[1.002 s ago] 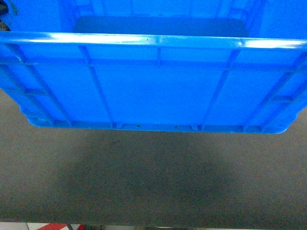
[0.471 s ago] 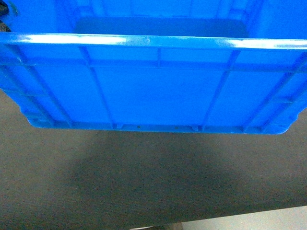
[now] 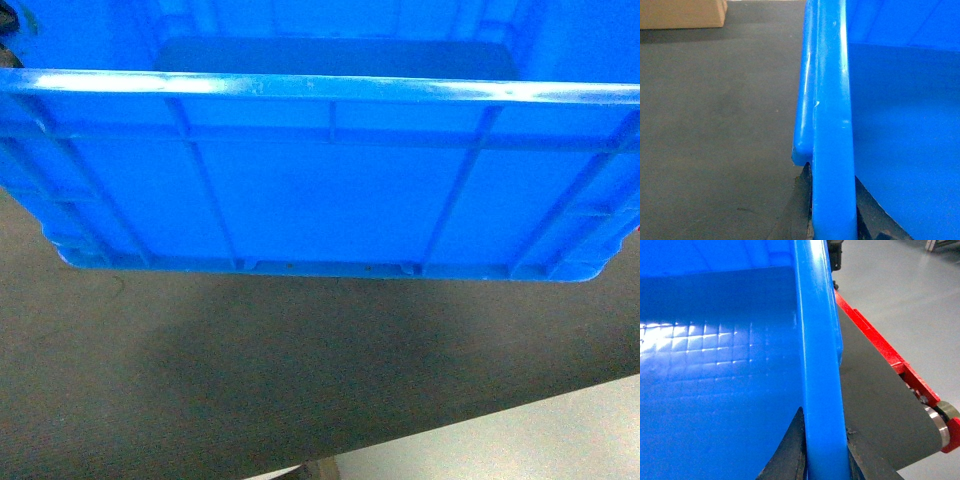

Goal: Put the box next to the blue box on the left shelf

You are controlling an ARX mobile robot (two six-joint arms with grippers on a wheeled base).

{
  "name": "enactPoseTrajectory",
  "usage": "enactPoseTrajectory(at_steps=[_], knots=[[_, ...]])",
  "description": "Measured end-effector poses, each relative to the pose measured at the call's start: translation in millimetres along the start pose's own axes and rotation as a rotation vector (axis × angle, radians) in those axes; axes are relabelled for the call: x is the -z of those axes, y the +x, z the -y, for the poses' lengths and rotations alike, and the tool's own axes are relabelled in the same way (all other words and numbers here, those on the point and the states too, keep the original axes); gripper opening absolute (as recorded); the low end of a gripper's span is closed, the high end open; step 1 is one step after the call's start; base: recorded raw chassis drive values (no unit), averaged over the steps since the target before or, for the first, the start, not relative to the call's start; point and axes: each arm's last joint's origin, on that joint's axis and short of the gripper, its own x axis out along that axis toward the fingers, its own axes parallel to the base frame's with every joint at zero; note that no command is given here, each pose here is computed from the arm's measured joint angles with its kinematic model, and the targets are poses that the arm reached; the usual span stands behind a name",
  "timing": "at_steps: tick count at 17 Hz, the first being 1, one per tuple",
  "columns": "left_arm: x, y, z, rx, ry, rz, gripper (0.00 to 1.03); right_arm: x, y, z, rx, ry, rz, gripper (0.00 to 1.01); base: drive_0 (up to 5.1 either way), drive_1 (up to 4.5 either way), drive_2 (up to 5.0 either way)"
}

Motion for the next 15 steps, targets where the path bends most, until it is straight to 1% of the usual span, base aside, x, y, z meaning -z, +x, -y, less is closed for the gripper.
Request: enactPoseTrajectory(at_steps=[15], knots=[[0.0,0.0,0.0,0.000,0.000,0.000,0.08,0.0,0.0,0.0,0.001,-0.001,0.000,0.10,-1.5,-1.46,-1.5]])
